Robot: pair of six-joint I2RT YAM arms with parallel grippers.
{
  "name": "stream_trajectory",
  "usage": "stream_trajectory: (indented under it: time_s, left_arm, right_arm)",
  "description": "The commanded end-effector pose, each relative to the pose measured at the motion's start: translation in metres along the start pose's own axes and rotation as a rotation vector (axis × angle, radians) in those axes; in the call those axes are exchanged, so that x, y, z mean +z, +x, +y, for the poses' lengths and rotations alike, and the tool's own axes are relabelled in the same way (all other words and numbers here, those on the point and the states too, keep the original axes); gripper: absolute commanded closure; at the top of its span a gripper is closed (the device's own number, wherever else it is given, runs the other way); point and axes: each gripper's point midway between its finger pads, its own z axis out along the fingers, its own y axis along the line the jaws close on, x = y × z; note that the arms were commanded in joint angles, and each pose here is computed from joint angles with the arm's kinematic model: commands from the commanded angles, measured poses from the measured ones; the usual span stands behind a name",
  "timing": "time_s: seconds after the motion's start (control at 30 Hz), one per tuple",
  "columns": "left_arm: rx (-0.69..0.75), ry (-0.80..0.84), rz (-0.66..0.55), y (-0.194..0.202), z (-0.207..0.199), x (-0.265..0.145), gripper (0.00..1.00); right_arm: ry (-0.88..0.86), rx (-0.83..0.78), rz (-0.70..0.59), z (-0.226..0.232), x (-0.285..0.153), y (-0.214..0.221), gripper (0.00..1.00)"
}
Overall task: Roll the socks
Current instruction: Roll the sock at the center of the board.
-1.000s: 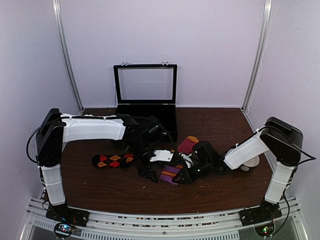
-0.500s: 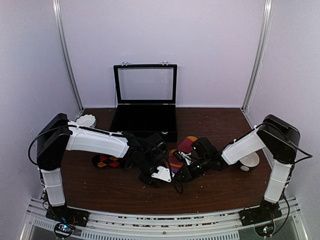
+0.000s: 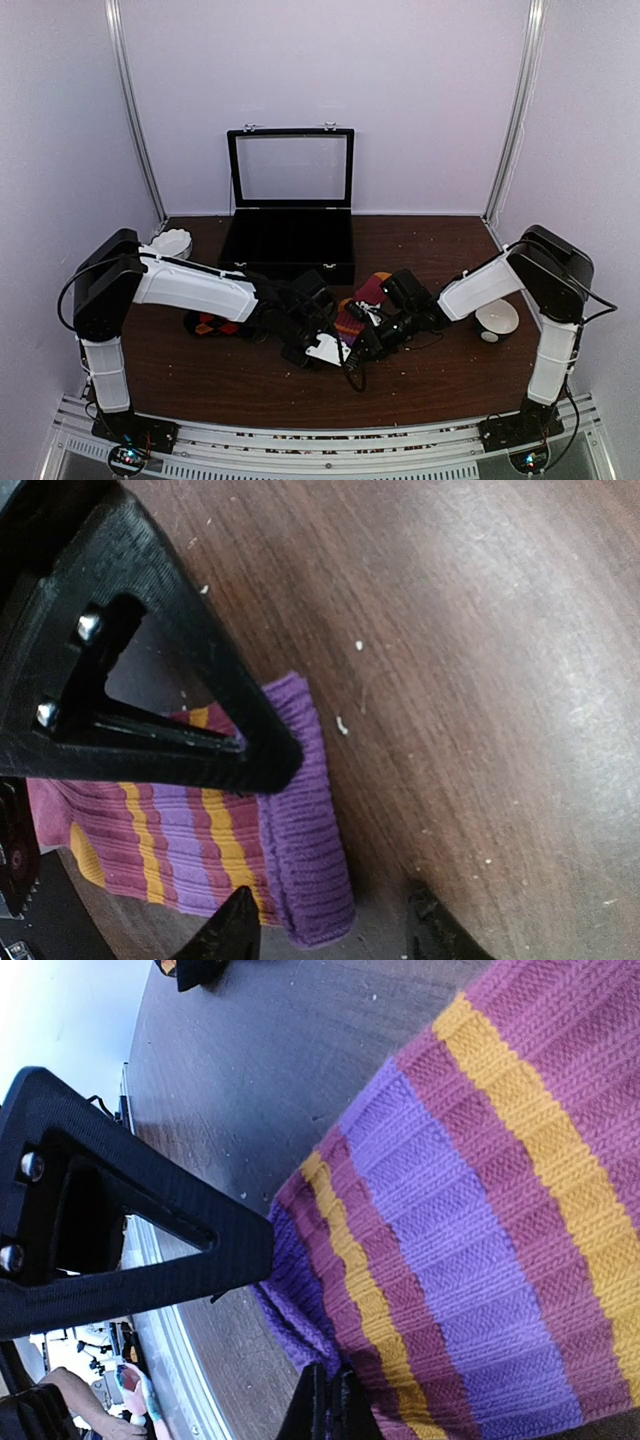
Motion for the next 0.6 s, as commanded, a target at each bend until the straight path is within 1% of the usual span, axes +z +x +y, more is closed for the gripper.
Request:
stream_trajectory:
  time_s: [0.0, 0.03, 0.1, 0.17, 0.2, 0.3, 0.4, 0.57]
  left_arm:
    - [0.022, -0.081, -0.008, -0.005, 0.012, -0.003, 0.42]
    - [0.014, -0.096, -0.019, -0.007, 0.014, -0.008, 0.36]
    - [0.015, -0.085, -0.038, -0.011, 0.010, -0.018, 0.29]
    - [0.018, -0.067, -0.072, -0.017, 0.005, -0.027, 0.28]
    - [0.024, -0.049, -0.077, -0.018, 0.000, -0.029, 0.29]
    - [0.048, 0.007, -0.080, -0.020, -0.012, -0.024, 0.40]
    - [0.058, 0.034, -0.068, -0.020, -0.015, -0.015, 0.47]
    - [0.065, 0.054, -0.049, -0.020, -0.011, -0.006, 0.49]
  right_arm:
    - [0.252, 0.189, 0.130, -0.072, 0.005, 0.055, 1.00]
    - [0.253, 0.189, 0.134, -0.073, 0.005, 0.056, 1.00]
    - [0.265, 0.200, 0.148, -0.077, 0.004, 0.059, 1.00]
    - [0.268, 0.207, 0.152, -0.079, 0.004, 0.061, 1.00]
    - [0.267, 0.209, 0.152, -0.079, 0.003, 0.061, 1.00]
    - [0.269, 0.217, 0.150, -0.082, 0.003, 0.063, 1.00]
    - [0.271, 0.225, 0.154, -0.083, 0.003, 0.064, 1.00]
    - [0.272, 0.225, 0.149, -0.083, 0.001, 0.063, 1.00]
